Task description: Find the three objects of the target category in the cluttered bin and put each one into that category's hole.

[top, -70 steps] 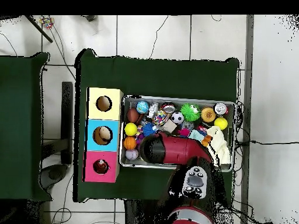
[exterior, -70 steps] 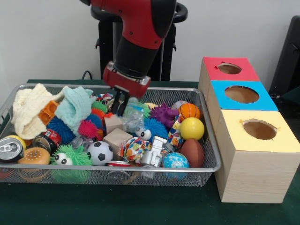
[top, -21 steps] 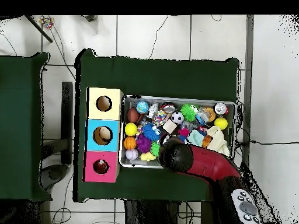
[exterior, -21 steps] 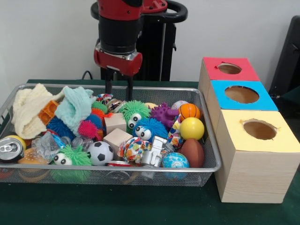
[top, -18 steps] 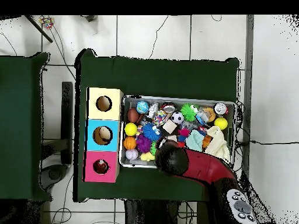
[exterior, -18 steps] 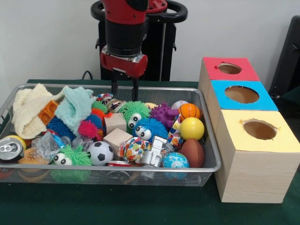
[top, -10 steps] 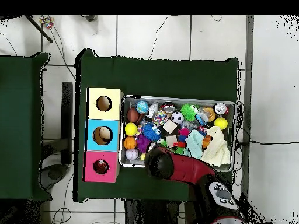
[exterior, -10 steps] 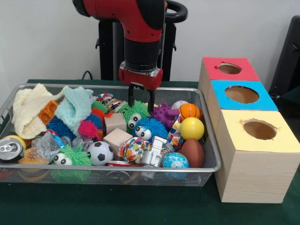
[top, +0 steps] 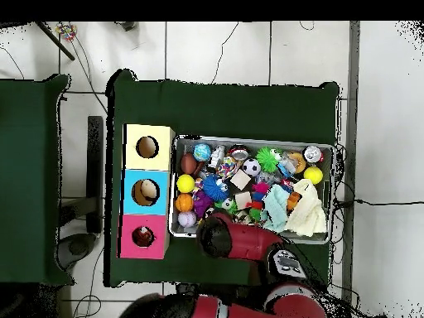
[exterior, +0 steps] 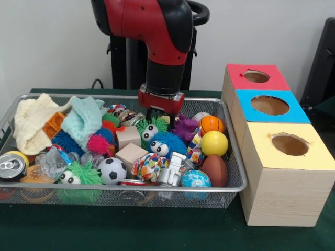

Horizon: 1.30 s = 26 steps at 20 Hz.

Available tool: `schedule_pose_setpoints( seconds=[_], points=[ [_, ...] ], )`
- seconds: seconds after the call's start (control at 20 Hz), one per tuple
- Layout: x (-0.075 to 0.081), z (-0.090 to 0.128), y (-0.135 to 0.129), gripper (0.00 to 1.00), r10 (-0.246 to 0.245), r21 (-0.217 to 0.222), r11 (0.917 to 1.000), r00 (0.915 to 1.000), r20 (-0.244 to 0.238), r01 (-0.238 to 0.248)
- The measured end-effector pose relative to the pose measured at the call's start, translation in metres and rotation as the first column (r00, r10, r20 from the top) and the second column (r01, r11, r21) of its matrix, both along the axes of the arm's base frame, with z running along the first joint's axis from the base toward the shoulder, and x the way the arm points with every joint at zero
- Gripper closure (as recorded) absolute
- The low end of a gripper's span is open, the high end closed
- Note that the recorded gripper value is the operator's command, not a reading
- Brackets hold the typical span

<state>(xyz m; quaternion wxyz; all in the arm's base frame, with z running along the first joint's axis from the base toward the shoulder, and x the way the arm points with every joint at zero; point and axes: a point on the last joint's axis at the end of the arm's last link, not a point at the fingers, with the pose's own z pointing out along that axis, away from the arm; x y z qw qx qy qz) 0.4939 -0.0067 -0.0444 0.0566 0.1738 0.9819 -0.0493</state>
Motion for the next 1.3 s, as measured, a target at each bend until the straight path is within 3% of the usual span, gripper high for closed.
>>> schedule_pose_setpoints(
  seconds=[0.35,0.4,0.9,1.3],
  points=[
    [0.001,-0.001,0.002,0.0,0.061,-0.076,0.9953,0.998,0.014,-0.06],
    [0.002,0.0,-0.001,1.0,0.065,-0.088,0.9941,0.9978,0.016,-0.064],
    [0.012,0.01,-0.014,1.0,0.052,-0.106,0.9932,0.9979,0.038,-0.048],
    [0.026,0.034,-0.064,1.0,-0.052,-0.093,0.9943,0.9987,0.0,0.052]
  ],
)
